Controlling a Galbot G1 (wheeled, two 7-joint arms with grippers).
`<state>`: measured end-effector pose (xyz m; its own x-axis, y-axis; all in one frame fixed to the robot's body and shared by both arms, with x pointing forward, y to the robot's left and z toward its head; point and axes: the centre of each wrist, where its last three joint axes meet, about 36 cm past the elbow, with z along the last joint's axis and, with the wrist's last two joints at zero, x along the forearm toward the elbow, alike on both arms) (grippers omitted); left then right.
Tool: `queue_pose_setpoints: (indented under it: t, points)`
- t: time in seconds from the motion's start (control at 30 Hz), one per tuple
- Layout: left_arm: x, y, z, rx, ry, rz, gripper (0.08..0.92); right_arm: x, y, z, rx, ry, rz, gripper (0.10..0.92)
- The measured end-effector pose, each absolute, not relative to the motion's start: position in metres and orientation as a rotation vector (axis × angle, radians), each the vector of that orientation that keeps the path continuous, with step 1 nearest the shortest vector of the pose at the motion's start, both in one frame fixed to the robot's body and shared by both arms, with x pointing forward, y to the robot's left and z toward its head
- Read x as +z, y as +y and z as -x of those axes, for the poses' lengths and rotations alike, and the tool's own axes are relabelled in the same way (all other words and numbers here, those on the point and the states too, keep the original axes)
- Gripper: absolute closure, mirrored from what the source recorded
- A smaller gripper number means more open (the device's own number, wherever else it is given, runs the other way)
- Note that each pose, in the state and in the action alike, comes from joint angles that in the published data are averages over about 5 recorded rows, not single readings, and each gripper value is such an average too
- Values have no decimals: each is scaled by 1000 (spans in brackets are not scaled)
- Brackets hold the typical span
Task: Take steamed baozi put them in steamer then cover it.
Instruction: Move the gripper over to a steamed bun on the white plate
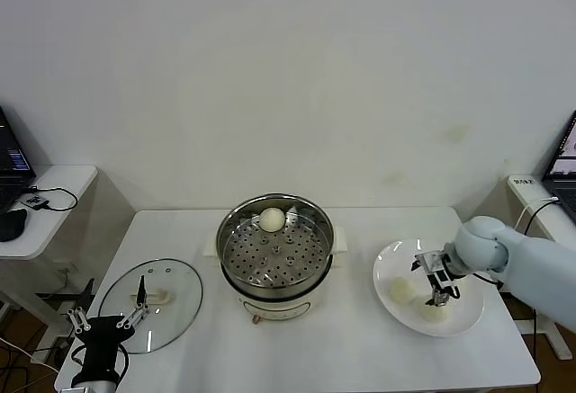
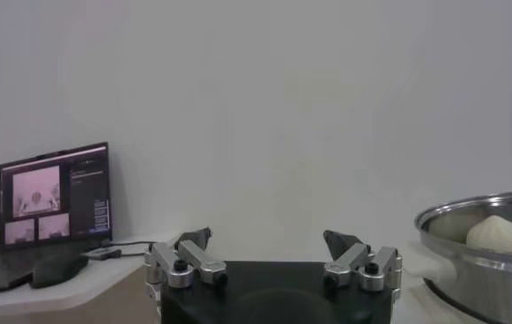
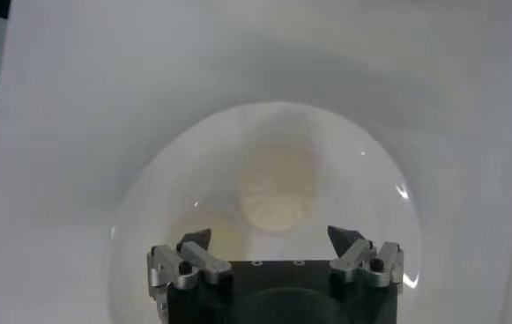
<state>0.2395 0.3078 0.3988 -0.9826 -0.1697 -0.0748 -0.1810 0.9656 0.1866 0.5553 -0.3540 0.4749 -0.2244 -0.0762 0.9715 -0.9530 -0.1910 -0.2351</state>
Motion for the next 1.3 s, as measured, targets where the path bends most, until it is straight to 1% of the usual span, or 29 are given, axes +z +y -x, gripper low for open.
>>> queue_pose_setpoints:
  t: [0.6, 0.73, 1.0, 1.1, 1.3]
  points:
    - [397, 308, -240, 295, 3058, 283, 177, 455, -332, -569, 1497, -1331, -1290, 285]
    - [397, 307, -239, 292, 3060, 282, 177, 453, -332, -569, 1492, -1321, -1287, 332]
    - [398, 305, -239, 286, 3059, 279, 177, 453, -331, -570, 1485, -1312, -1288, 453]
    - [399, 305, -239, 285, 3058, 278, 177, 457, -332, -571, 1482, -1316, -1290, 465]
    - [400, 305, -239, 290, 3057, 271, 177, 480, -335, -576, 1480, -1339, -1289, 449]
